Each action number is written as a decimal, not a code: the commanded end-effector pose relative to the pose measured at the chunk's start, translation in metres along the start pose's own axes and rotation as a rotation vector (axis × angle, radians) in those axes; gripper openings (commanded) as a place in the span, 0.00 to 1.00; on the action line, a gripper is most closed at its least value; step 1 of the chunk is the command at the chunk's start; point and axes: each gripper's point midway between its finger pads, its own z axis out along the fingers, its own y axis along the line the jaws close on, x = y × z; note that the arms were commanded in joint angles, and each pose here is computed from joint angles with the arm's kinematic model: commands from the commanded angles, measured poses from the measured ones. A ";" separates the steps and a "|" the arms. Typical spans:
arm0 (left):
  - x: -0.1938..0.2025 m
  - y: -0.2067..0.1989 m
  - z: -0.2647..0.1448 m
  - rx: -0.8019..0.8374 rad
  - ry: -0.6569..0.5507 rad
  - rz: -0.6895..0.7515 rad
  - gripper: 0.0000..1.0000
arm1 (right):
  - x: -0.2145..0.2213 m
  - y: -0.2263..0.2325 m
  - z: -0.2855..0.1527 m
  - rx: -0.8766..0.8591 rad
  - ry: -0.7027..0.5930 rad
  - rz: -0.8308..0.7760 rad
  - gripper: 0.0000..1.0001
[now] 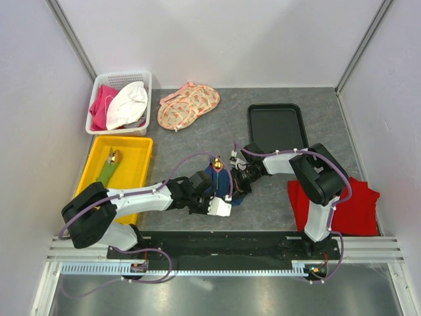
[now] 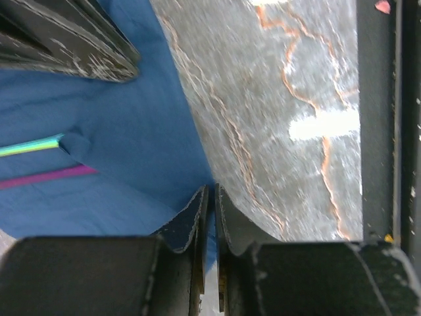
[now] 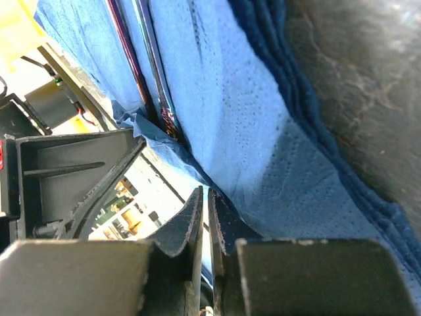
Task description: Place the utensils on the paper napkin and roll it up
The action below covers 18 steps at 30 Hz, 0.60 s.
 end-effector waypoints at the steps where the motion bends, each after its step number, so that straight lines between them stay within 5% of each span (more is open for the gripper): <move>1: 0.015 -0.004 -0.008 -0.001 0.041 -0.015 0.14 | -0.014 -0.010 -0.001 0.063 -0.049 -0.033 0.13; 7: 0.023 0.002 -0.014 -0.011 0.037 -0.073 0.14 | -0.016 -0.008 -0.002 0.061 -0.053 -0.043 0.14; 14: -0.064 0.017 -0.051 0.022 -0.266 -0.213 0.19 | -0.020 0.002 -0.007 0.043 -0.071 -0.069 0.15; 18: -0.072 0.019 -0.032 0.097 -0.246 -0.381 0.18 | -0.024 0.008 -0.011 0.037 -0.089 -0.092 0.16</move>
